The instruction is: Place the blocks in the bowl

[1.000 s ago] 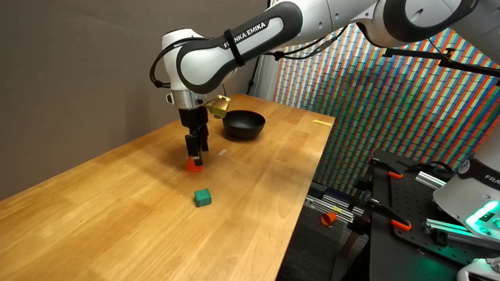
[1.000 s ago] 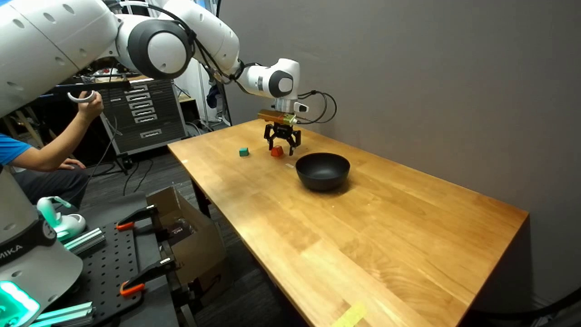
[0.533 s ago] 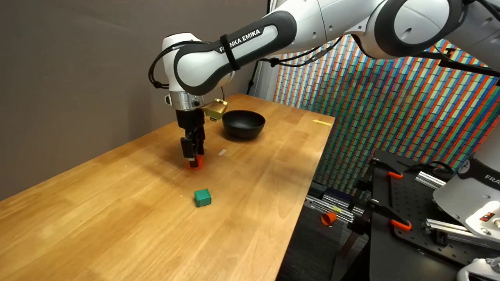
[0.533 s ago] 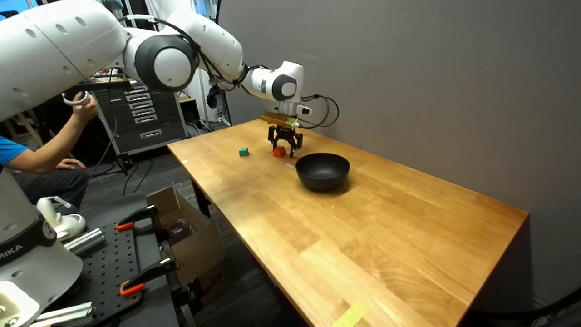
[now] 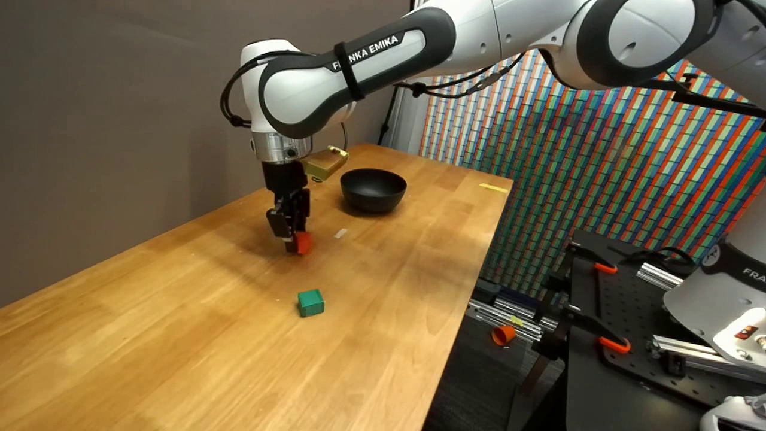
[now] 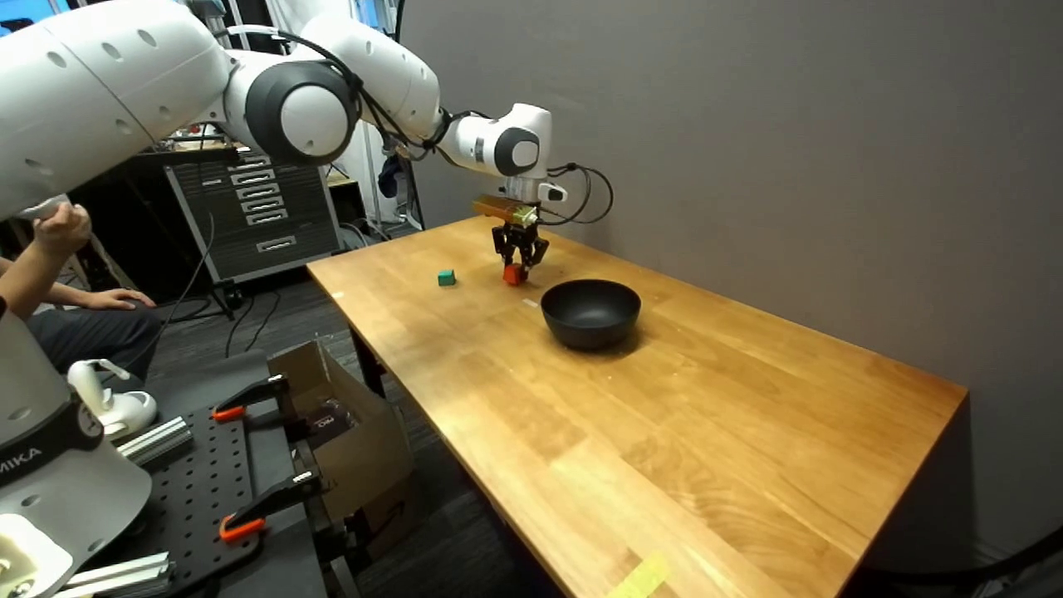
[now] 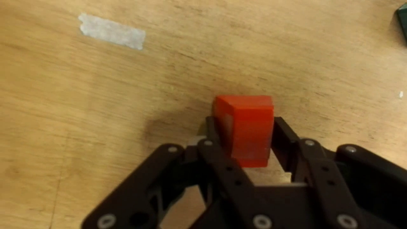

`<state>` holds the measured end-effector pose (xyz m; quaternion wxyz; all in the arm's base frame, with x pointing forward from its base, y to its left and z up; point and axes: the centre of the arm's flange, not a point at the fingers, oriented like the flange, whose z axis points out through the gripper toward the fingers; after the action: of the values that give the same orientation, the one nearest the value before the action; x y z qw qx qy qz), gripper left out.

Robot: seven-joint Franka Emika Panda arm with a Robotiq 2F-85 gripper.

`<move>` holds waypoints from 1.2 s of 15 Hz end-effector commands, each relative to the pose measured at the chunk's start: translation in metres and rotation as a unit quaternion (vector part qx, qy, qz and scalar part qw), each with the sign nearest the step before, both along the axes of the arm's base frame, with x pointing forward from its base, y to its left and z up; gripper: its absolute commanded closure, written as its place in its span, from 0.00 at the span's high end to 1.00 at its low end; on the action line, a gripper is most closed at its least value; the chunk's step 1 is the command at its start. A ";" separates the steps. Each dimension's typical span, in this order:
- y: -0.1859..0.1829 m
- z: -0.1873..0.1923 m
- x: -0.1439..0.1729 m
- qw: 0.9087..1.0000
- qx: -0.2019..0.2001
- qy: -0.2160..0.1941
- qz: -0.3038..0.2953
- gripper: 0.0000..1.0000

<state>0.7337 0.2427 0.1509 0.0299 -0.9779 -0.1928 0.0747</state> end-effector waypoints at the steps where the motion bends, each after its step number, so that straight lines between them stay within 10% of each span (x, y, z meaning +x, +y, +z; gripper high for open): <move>1: -0.026 0.034 -0.037 0.997 -0.046 -0.010 -0.059 0.19; 13: -0.141 0.126 -0.060 0.930 -0.251 -0.123 -0.240 0.22; 14: -0.147 0.127 -0.064 0.926 -0.257 -0.123 -0.249 0.69; 18: -0.153 0.121 -0.078 0.921 -0.258 -0.112 -0.271 0.92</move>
<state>0.6854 0.0942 0.2671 -0.2283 -0.9693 0.0904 0.0103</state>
